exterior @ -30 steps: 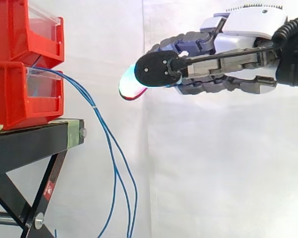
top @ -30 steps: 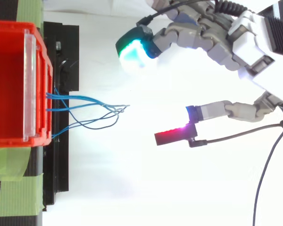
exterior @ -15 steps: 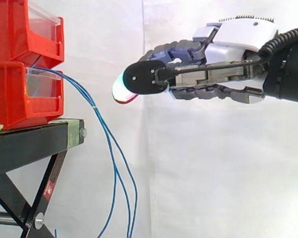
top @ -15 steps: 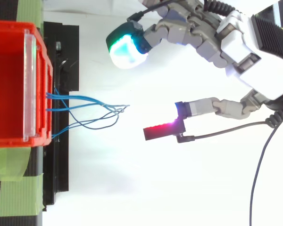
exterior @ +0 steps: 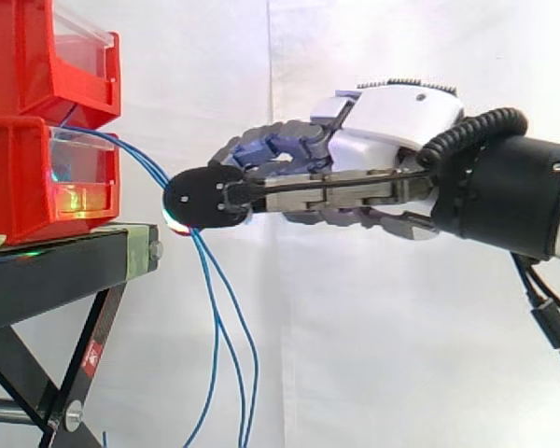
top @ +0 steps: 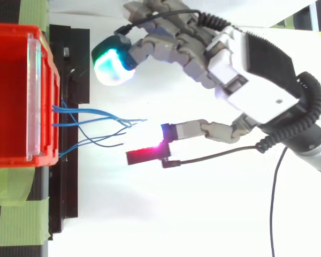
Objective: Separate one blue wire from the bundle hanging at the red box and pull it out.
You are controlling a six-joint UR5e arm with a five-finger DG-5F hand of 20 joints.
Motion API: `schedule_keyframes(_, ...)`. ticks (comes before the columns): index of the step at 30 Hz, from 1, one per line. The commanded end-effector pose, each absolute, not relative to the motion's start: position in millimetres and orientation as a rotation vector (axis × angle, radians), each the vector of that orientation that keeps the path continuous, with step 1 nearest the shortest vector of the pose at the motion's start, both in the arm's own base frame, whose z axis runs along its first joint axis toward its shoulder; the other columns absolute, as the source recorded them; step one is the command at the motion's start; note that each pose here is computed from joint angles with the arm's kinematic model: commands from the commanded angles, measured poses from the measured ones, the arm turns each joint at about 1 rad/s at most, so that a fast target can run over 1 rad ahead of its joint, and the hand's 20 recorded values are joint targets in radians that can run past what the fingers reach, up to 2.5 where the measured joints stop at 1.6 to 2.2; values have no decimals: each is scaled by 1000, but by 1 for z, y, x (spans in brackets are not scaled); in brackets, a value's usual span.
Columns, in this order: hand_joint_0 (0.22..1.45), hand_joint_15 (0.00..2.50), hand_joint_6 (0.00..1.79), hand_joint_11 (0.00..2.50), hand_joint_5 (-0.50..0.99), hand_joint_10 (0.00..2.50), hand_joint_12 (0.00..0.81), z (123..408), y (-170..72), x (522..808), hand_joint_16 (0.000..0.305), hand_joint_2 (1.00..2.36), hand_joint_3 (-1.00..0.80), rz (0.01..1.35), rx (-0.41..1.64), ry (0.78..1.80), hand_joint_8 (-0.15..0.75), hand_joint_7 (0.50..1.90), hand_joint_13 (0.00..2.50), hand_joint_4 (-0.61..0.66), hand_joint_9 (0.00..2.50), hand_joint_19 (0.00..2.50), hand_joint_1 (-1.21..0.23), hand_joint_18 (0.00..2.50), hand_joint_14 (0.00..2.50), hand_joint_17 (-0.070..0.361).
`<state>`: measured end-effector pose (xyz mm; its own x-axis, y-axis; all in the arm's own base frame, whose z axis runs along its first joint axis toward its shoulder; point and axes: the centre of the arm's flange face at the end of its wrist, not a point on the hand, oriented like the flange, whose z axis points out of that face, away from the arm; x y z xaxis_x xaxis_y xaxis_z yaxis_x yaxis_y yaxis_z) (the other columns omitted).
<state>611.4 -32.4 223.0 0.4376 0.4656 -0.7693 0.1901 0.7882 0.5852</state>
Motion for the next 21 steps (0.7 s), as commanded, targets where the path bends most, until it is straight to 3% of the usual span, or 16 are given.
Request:
schedule_keyframes(1, 464, 115, 502, 0, -214, 0, 401, 224, -30, 621, 69, 1000, -500, 198, 680, 1116, 290, 811, 39, 242, 225, 0, -661, 0, 2, 155)
schedule_keyframes(13, 473, 116, 502, 19, -201, 0, 399, 225, -21, 622, 67, 1000, -500, 193, 680, 1116, 295, 848, 66, 257, 265, 0, -656, 4, 2, 151)
schedule_keyframes(15, 504, 108, 503, 29, -169, 0, 387, 226, -22, 622, 64, 1000, -500, 195, 681, 1114, 289, 1004, 75, 289, 278, 0, -667, 9, 2, 144)
schedule_keyframes(21, 519, 116, 501, 41, -146, 0, 386, 226, -19, 622, 62, 1000, -500, 199, 678, 1116, 292, 1131, 96, 286, 297, 0, -667, 48, 2, 140)
